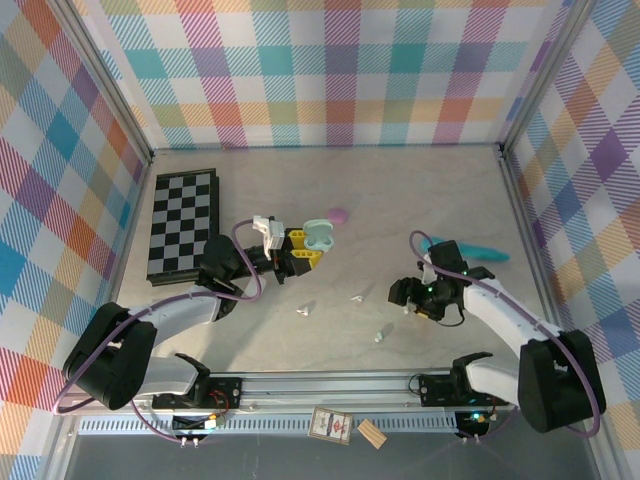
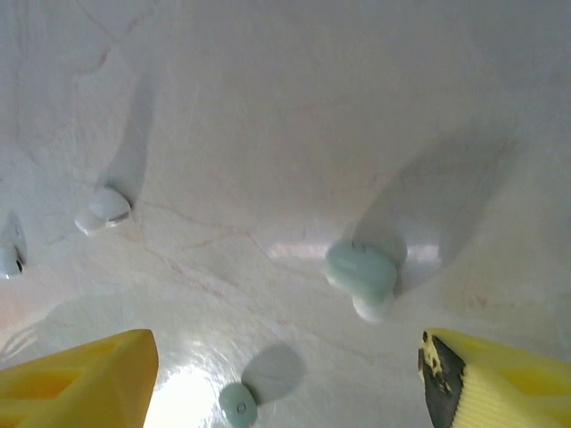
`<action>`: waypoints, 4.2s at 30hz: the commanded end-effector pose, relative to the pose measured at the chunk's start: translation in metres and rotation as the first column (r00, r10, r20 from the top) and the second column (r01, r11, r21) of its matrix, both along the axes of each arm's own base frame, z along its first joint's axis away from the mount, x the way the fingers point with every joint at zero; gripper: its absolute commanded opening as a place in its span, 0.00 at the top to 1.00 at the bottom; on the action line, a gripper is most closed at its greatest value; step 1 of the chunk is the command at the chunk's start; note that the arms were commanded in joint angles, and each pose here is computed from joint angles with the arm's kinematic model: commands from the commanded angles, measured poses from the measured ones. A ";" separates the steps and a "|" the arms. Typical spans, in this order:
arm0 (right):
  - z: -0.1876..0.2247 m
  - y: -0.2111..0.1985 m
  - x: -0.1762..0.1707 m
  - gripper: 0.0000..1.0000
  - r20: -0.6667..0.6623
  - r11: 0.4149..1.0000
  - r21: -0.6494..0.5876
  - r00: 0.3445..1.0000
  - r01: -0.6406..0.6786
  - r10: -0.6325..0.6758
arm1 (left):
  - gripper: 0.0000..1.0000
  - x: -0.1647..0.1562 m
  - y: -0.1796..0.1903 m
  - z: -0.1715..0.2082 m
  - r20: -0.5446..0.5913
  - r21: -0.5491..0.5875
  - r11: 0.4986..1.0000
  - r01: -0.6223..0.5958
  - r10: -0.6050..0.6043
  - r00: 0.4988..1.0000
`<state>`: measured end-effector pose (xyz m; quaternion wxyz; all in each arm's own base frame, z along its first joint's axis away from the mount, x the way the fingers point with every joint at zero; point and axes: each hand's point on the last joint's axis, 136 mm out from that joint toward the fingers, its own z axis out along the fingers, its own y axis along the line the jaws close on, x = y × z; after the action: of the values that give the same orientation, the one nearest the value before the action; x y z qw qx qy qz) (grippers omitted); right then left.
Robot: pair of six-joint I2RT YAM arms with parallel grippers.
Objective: Insert the wireless bluetooth earbuds into the charging case
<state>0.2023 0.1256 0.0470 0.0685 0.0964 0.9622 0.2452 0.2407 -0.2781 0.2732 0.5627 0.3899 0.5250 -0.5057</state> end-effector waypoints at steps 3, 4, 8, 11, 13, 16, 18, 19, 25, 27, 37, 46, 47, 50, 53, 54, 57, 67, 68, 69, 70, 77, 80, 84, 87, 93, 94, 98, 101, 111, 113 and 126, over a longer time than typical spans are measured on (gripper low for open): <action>0.008 0.009 0.038 0.24 0.084 0.998 0.004 0.995 -0.062 0.061 | 0.71 -0.001 0.001 0.013 0.044 -0.026 0.999 0.021 -0.020 0.999; 0.005 0.010 0.040 0.25 0.077 0.998 0.002 0.995 -0.069 0.069 | 0.71 -0.002 0.001 0.013 0.045 -0.027 0.999 0.022 -0.021 0.999; -0.009 0.014 0.038 0.25 0.037 0.995 0.022 0.995 -0.093 0.092 | 0.71 -0.002 0.001 0.013 0.043 -0.029 0.999 0.019 -0.018 0.999; -0.017 0.016 0.031 0.26 0.013 0.994 0.040 0.995 -0.100 0.099 | 0.71 -0.003 0.002 0.012 0.041 -0.028 0.999 0.019 -0.018 0.999; -0.021 0.015 0.024 0.26 0.000 0.994 0.043 0.995 -0.102 0.102 | 0.70 -0.003 0.002 0.012 0.040 -0.028 0.999 0.019 -0.018 0.999; -0.021 0.013 0.013 0.28 -0.010 0.994 0.049 0.995 -0.094 0.095 | 0.71 -0.003 0.002 0.012 0.042 -0.029 0.999 0.019 -0.018 0.999; -0.021 0.011 0.007 0.29 -0.014 0.995 0.052 0.996 -0.086 0.087 | 0.70 -0.003 0.001 0.012 0.041 -0.028 0.999 0.020 -0.019 0.999; -0.021 0.011 0.004 0.30 -0.014 0.995 0.055 0.997 -0.080 0.081 | 0.71 -0.003 0.001 0.012 0.043 -0.029 0.999 0.022 -0.020 0.999; -0.019 0.011 0.002 0.35 0.002 0.995 0.062 0.997 -0.077 0.077 | 0.71 -0.002 0.000 0.013 0.039 -0.041 0.999 0.034 -0.032 0.999; -0.020 0.011 0.004 0.38 0.003 0.995 0.064 0.997 -0.076 0.076 | 0.71 -0.002 0.000 0.015 0.040 -0.046 0.998 0.036 -0.034 0.999; -0.022 0.010 0.000 0.43 -0.007 0.996 0.060 0.998 -0.068 0.068 | 0.71 -0.003 0.001 0.016 0.038 -0.043 0.999 0.028 -0.026 0.999; -0.025 0.013 -0.002 0.41 -0.016 0.994 0.083 0.997 -0.072 0.074 | 0.71 -0.001 0.000 0.015 0.036 -0.041 0.999 0.032 -0.031 0.999; -0.024 0.014 -0.003 0.43 -0.016 0.993 0.094 0.997 -0.074 0.075 | 0.71 -0.001 0.000 0.015 0.036 -0.041 0.999 0.032 -0.031 0.999; -0.021 0.017 -0.005 0.48 -0.022 0.991 0.111 0.997 -0.073 0.076 | 0.71 -0.001 0.000 0.014 0.035 -0.040 0.999 0.033 -0.031 0.999; -0.021 0.015 -0.009 0.53 -0.028 0.992 0.106 0.997 -0.069 0.072 | 0.71 -0.001 -0.001 0.015 0.035 -0.040 0.999 0.034 -0.033 0.999; -0.021 0.014 -0.010 0.54 -0.033 0.992 0.107 0.997 -0.065 0.069 | 0.71 -0.001 0.000 0.015 0.036 -0.041 0.999 0.033 -0.031 0.999; -0.023 0.014 -0.013 0.57 -0.044 0.992 0.108 0.996 -0.066 0.071 | 0.71 -0.001 -0.001 0.016 0.037 -0.041 0.999 0.035 -0.034 0.999; -0.031 0.013 -0.016 0.68 -0.077 0.993 0.100 0.994 -0.067 0.075 | 0.71 0.000 -0.001 0.016 0.037 -0.043 0.998 0.037 -0.035 0.999; -0.032 0.014 -0.016 0.68 -0.079 0.993 0.101 0.994 -0.069 0.077 | 0.71 0.000 -0.001 0.017 0.037 -0.044 0.998 0.038 -0.036 0.999; -0.033 0.014 -0.016 0.68 -0.086 0.992 0.103 0.993 -0.069 0.078 | 0.71 0.000 -0.001 0.017 0.039 -0.044 0.998 0.036 -0.034 0.999; -0.034 0.014 -0.016 0.68 -0.086 0.992 0.104 0.993 -0.070 0.080 | 0.71 0.000 -0.001 0.017 0.040 -0.045 0.998 0.035 -0.034 0.999; -0.038 0.014 -0.019 0.73 -0.105 0.993 0.099 0.991 -0.066 0.077 | 0.71 -0.001 -0.001 0.016 0.035 -0.042 0.999 0.035 -0.033 0.999; -0.037 0.014 -0.018 0.74 -0.100 0.993 0.102 0.992 -0.066 0.076 | 0.71 0.000 -0.001 0.015 0.034 -0.042 0.999 0.033 -0.031 0.999; -0.033 0.015 -0.016 0.79 -0.090 0.992 0.109 0.993 -0.062 0.072 | 0.71 0.001 -0.001 0.014 0.030 -0.041 0.999 0.034 -0.033 0.999; -0.029 0.017 -0.013 0.80 -0.079 0.991 0.119 0.994 -0.060 0.070 | 0.71 0.000 -0.001 0.015 0.032 -0.041 0.999 0.034 -0.033 0.999; -0.023 0.017 -0.011 0.82 -0.054 0.991 0.124 0.996 -0.058 0.065 | 0.71 0.001 -0.001 0.014 0.028 -0.041 0.999 0.030 -0.029 0.999; -0.022 0.017 -0.010 0.83 -0.049 0.991 0.121 0.997 -0.055 0.061 | 0.71 0.001 -0.001 0.013 0.027 -0.041 0.999 0.030 -0.029 0.999; -0.013 0.013 -0.005 0.83 -0.012 0.995 0.094 0.999 -0.033 0.034 | 0.71 0.003 -0.002 0.010 0.021 -0.036 0.999 0.026 -0.025 0.999; -0.004 0.006 0.001 0.83 0.021 0.999 0.046 1.000 -0.006 0.005 | 0.71 0.004 -0.003 0.009 0.021 -0.037 0.999 0.025 -0.024 0.999; 0.018 -0.014 0.020 0.81 0.129 0.987 -0.144 0.990 0.072 -0.053 | 0.71 0.009 -0.009 0.002 0.012 -0.035 0.999 0.031 -0.030 0.999; 0.018 -0.017 0.024 0.82 0.139 0.979 -0.190 0.989 0.075 -0.049 | 0.71 0.010 -0.009 0.001 0.009 -0.036 0.999 0.030 -0.030 1.000; 0.011 -0.008 0.039 0.81 0.124 0.934 -0.357 0.992 0.009 0.038 | 0.71 0.018 -0.013 -0.015 -0.015 -0.018 1.000 0.013 -0.013 1.000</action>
<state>0.2345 0.1204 0.0501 0.1335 0.0586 0.9846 0.0962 0.2575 -0.2886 0.2444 0.5328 0.3745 0.5502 -0.5227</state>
